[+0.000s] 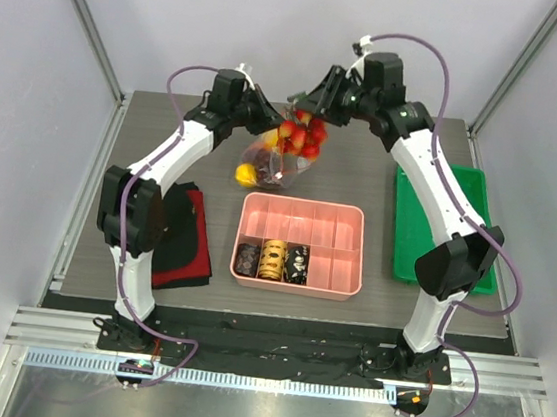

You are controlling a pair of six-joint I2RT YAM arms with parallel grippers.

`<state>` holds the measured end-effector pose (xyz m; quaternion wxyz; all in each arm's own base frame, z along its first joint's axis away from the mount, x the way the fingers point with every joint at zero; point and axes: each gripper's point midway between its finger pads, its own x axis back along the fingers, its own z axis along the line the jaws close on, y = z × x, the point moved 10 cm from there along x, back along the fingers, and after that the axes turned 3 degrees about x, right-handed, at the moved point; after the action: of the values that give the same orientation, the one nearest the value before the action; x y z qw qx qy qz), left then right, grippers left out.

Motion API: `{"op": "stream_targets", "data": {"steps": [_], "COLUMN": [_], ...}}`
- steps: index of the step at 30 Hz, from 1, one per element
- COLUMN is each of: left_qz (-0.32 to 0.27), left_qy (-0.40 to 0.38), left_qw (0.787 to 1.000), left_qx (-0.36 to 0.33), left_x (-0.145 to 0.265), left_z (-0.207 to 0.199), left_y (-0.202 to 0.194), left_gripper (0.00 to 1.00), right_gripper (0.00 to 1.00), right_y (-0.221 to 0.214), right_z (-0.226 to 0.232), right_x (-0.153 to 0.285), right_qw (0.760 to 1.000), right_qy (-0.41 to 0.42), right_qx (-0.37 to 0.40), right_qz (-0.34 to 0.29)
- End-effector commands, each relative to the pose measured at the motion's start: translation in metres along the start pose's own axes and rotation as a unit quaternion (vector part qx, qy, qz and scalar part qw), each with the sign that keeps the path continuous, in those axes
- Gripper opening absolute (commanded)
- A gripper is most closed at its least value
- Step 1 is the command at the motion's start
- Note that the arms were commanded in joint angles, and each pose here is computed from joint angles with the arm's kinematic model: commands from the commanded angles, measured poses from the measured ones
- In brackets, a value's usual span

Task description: Open the zip-top bag and remove the fake food

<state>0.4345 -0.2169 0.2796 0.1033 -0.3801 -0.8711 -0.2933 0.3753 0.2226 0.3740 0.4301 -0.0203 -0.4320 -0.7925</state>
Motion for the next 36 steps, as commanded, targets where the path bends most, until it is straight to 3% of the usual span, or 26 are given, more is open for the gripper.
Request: {"op": "stream_targets", "data": {"steps": [1,6,12,16,23,31,36], "left_qz": [-0.007,-0.011,-0.011,-0.011,-0.014,-0.007,-0.003], "left_qy": [-0.018,-0.022,-0.025,-0.033,-0.041,-0.047,-0.047], "left_qw": [1.0,0.999,0.999,0.999,0.999,0.999,0.999], "left_qx": [-0.025,-0.025,-0.02,-0.023,-0.029,-0.026,-0.019], "left_x": [0.013,0.015,0.019,0.023,0.031,0.041,0.043], "left_z": [-0.014,-0.018,-0.021,-0.025,-0.033,-0.035,-0.034], "left_y": [0.007,0.008,0.009,0.01,0.013,0.007,0.006], "left_gripper": [0.0,0.0,0.0,0.0,0.0,0.0,0.0], "right_gripper": [0.01,0.01,0.01,0.01,0.01,0.02,0.01], "right_y": [0.04,0.047,0.031,0.011,-0.037,-0.069,-0.092], "right_z": [0.052,0.055,0.008,-0.037,-0.089,-0.14,-0.175], "right_x": [0.047,0.085,0.127,0.182,0.234,0.243,0.225], "right_qw": [0.995,0.993,0.978,0.951,0.896,0.835,0.82], "right_qy": [0.076,0.03,-0.138,-0.252,-0.416,-0.534,-0.562], "right_qx": [0.01,0.016,0.011,-0.007,-0.008,-0.031,-0.058], "right_qz": [-0.07,-0.11,-0.154,-0.18,-0.153,-0.133,-0.089]}}
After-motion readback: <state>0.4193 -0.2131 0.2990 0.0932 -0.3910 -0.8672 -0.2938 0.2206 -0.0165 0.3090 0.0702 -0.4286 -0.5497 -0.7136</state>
